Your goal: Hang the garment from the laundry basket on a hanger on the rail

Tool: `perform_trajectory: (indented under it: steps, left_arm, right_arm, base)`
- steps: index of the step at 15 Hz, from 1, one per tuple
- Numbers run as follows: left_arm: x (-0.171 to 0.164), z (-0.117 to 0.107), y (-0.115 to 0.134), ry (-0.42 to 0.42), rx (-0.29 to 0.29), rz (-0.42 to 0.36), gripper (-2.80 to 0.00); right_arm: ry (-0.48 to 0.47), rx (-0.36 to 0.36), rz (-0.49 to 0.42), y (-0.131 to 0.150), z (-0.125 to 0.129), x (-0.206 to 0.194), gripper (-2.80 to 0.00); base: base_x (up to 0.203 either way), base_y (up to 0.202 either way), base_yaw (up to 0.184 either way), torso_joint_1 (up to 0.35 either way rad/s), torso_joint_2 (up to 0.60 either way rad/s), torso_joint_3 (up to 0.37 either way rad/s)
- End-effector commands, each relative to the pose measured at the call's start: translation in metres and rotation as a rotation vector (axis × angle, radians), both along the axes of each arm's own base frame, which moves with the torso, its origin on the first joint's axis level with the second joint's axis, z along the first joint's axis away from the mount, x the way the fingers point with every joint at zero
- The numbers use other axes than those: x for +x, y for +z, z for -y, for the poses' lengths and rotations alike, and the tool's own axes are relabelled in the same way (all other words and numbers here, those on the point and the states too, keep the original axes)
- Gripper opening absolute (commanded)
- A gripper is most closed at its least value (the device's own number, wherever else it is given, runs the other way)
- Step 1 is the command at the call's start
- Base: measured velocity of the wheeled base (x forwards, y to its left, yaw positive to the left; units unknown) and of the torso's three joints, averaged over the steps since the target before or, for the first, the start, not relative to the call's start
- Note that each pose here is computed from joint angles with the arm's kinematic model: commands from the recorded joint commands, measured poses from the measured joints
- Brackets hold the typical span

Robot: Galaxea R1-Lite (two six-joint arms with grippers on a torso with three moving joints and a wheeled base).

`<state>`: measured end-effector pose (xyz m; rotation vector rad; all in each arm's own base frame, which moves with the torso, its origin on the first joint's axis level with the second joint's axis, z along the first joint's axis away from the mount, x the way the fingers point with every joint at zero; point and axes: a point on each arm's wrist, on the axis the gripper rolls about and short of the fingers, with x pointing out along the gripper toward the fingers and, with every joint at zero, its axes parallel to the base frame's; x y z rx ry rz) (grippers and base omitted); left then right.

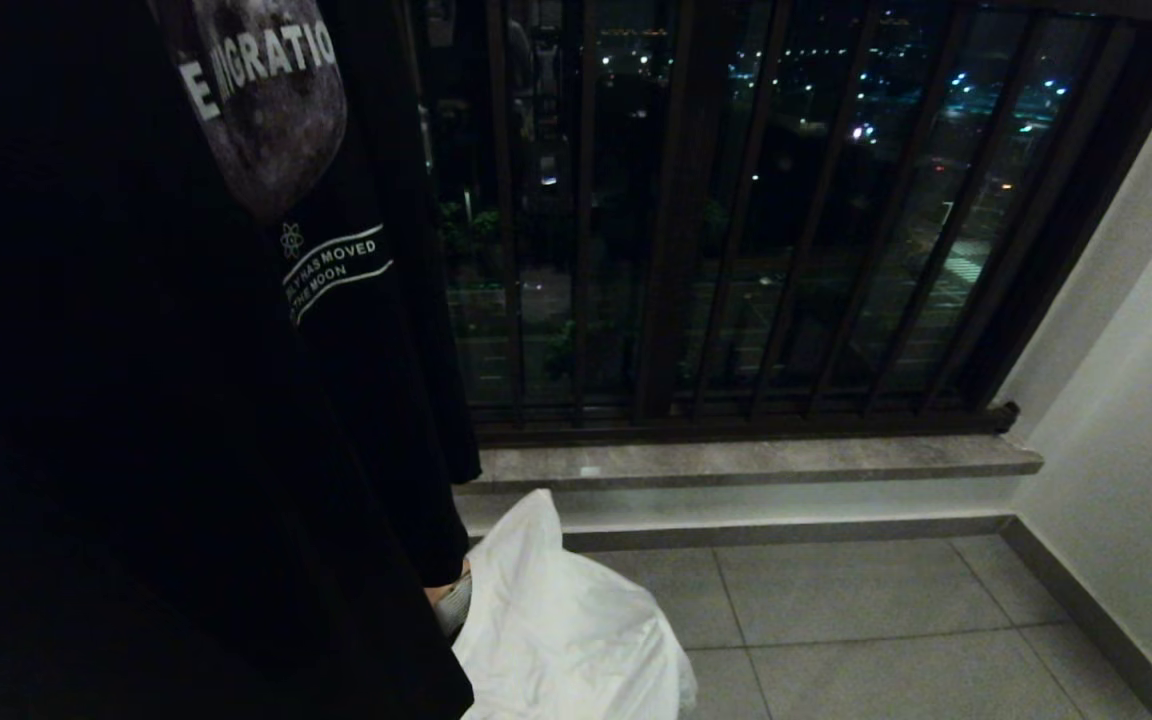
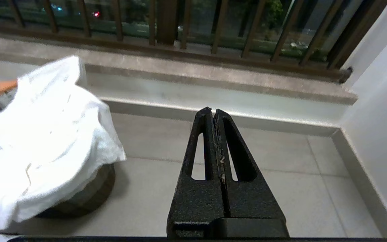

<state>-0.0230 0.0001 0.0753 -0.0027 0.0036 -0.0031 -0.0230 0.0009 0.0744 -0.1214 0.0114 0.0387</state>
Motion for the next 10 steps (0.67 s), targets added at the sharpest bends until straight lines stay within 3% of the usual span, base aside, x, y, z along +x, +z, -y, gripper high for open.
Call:
perform_trajectory:
  steps: [1,10]
  left_arm:
    - [0.0001,0.0000,0.0000,0.001,0.000,-0.001,-2.80]
    - [-0.0006,0.0000,0.0020,0.004,0.006,0.006,-2.80]
  right_arm:
    - [0.000,-0.001,-0.002,0.0000,0.0000,0.0001,-2.80]
    - [0.000,-0.001,0.000,0.0002,0.0000,0.0001,-2.80]
  base:
    - [0.000,0.000,0.000,-0.034,0.35,0.302]
    - [0.000,0.000,0.000,-0.005,0.05,0.041]
